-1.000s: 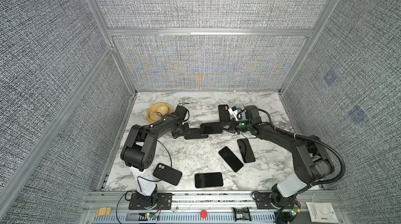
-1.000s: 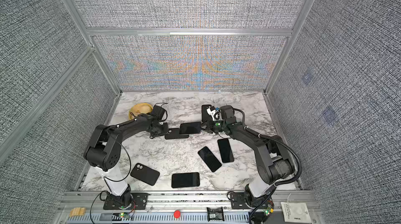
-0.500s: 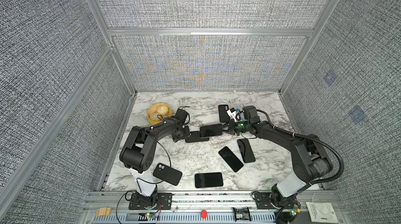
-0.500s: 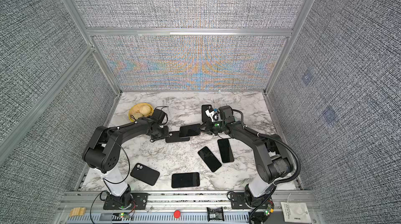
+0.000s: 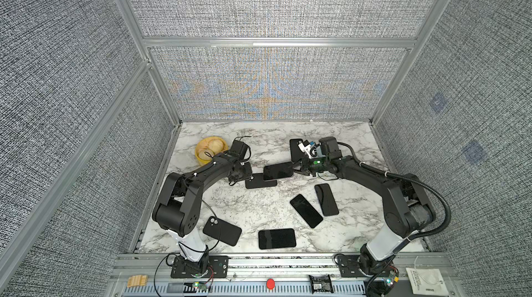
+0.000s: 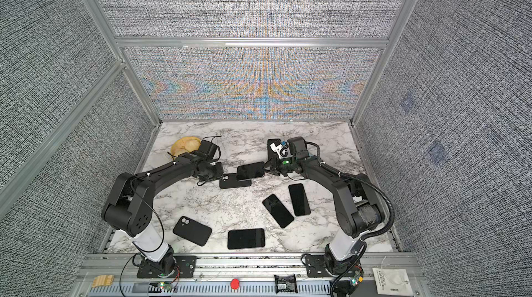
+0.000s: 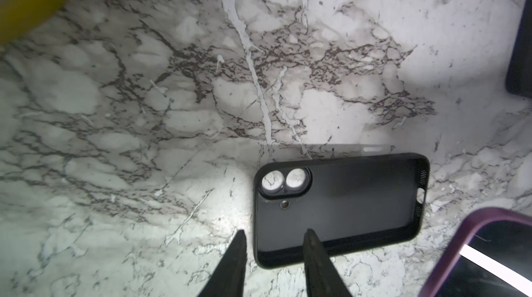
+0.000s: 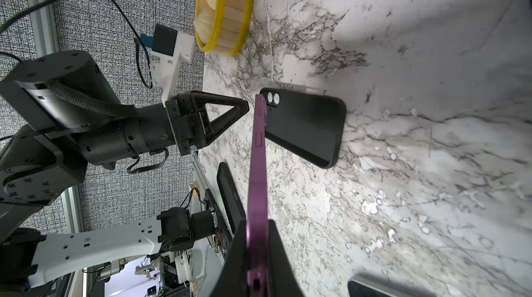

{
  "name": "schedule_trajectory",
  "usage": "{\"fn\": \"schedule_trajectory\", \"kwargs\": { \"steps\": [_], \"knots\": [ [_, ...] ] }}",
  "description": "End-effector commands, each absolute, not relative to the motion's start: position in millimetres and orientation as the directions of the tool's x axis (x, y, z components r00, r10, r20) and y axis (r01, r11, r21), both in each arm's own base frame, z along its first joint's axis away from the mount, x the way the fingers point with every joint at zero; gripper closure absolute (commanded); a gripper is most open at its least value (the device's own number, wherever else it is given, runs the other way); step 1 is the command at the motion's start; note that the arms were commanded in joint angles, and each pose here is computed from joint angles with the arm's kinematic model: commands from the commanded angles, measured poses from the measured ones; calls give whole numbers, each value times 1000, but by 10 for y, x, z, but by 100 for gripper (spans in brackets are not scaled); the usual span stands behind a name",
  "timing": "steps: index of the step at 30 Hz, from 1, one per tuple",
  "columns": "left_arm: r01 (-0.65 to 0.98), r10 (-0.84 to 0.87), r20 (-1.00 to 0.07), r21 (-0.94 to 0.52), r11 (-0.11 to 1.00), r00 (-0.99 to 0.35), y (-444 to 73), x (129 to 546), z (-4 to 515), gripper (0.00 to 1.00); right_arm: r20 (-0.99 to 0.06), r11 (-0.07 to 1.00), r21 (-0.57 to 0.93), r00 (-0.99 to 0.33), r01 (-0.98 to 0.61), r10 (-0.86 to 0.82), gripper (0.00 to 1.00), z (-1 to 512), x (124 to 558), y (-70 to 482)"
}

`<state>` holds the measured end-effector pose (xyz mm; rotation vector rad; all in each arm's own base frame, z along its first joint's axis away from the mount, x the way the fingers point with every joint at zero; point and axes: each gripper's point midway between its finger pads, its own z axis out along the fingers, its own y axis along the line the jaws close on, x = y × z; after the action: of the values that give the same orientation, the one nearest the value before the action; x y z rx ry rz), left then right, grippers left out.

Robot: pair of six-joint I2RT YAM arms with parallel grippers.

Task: Put the phone into the phone case
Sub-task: 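Carry the pink-edged phone toward the case with the right gripper while left holds case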

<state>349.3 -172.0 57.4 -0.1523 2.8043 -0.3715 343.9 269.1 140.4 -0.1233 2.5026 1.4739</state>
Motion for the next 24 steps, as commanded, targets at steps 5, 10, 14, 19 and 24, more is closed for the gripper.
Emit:
{"fn": "schedule_trajectory", "kwargs": {
  "steps": [5,10,14,19,24],
  "knots": [
    [-45,-158,-262,-391,919,-952,-1806,3489,661,62,-232,430,878,-973,-210,-1,100,1488,3501,2834],
    [-71,-202,-228,-477,876,-953,-1773,3538,656,61,-178,412,895,-984,-172,-24,100,1408,3475,2924],
    [-80,-223,-219,-519,851,-950,-1738,3567,670,60,-145,388,910,-989,-144,-27,100,1379,3505,2994],
    [-89,-235,-208,-540,837,-950,-1745,3518,664,44,-124,390,911,-991,-135,-52,100,1311,3470,3106],
    [-108,-260,-203,-555,825,-944,-1723,3551,638,37,-96,388,914,-993,-117,-73,100,1196,3442,3234]
  ]
}}
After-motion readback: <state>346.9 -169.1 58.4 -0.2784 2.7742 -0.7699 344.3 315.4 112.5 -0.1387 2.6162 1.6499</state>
